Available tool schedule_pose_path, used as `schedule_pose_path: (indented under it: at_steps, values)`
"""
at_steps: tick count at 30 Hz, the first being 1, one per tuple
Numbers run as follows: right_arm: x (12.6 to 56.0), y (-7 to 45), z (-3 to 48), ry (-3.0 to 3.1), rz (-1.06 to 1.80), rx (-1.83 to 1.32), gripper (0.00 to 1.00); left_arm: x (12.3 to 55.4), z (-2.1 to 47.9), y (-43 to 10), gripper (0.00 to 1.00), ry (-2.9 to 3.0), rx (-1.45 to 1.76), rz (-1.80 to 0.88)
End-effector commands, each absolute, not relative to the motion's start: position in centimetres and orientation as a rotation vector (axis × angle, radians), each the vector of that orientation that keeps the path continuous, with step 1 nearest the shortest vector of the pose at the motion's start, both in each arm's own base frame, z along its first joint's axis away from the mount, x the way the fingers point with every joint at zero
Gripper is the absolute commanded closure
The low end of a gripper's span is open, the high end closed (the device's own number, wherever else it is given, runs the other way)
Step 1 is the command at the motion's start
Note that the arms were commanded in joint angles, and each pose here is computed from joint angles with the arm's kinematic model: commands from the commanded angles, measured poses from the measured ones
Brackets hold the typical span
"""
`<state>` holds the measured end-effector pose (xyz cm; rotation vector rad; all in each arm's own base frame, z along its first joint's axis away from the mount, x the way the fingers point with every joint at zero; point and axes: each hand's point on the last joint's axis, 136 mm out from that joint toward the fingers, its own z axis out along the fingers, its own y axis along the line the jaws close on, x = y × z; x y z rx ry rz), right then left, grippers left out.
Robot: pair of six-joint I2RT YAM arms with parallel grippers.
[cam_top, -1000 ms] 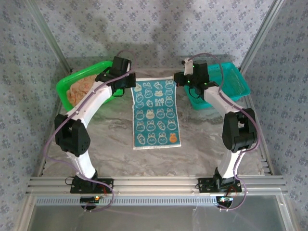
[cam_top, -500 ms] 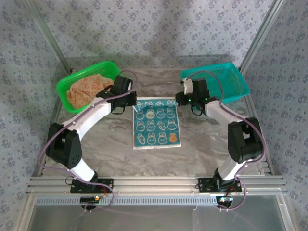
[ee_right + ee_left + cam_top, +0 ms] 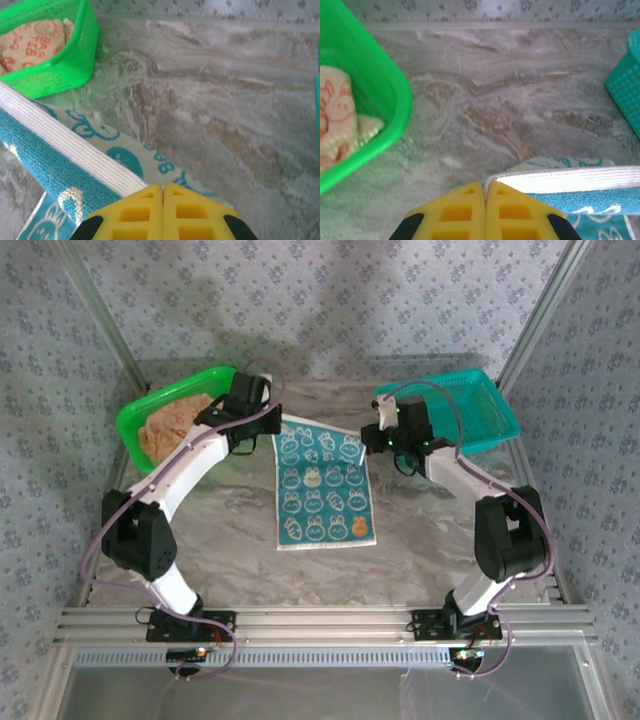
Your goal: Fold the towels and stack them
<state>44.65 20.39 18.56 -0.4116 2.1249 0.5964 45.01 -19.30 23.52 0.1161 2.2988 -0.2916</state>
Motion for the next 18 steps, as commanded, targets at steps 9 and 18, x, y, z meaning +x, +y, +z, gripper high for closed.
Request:
schedule_pose_path:
  at_steps: [9,18]
  values:
    - [49.9,17.9,20.5,2.076,0.458,-0.419,1.0,47.7,22.2,-18.1,1.0,2.331,0.136,-0.198]
    - [46.6,17.3,20.2,2.071,0.444,-0.429,1.0,44.5,21.0,-18.1,1.0,2.368,0.162,-0.263]
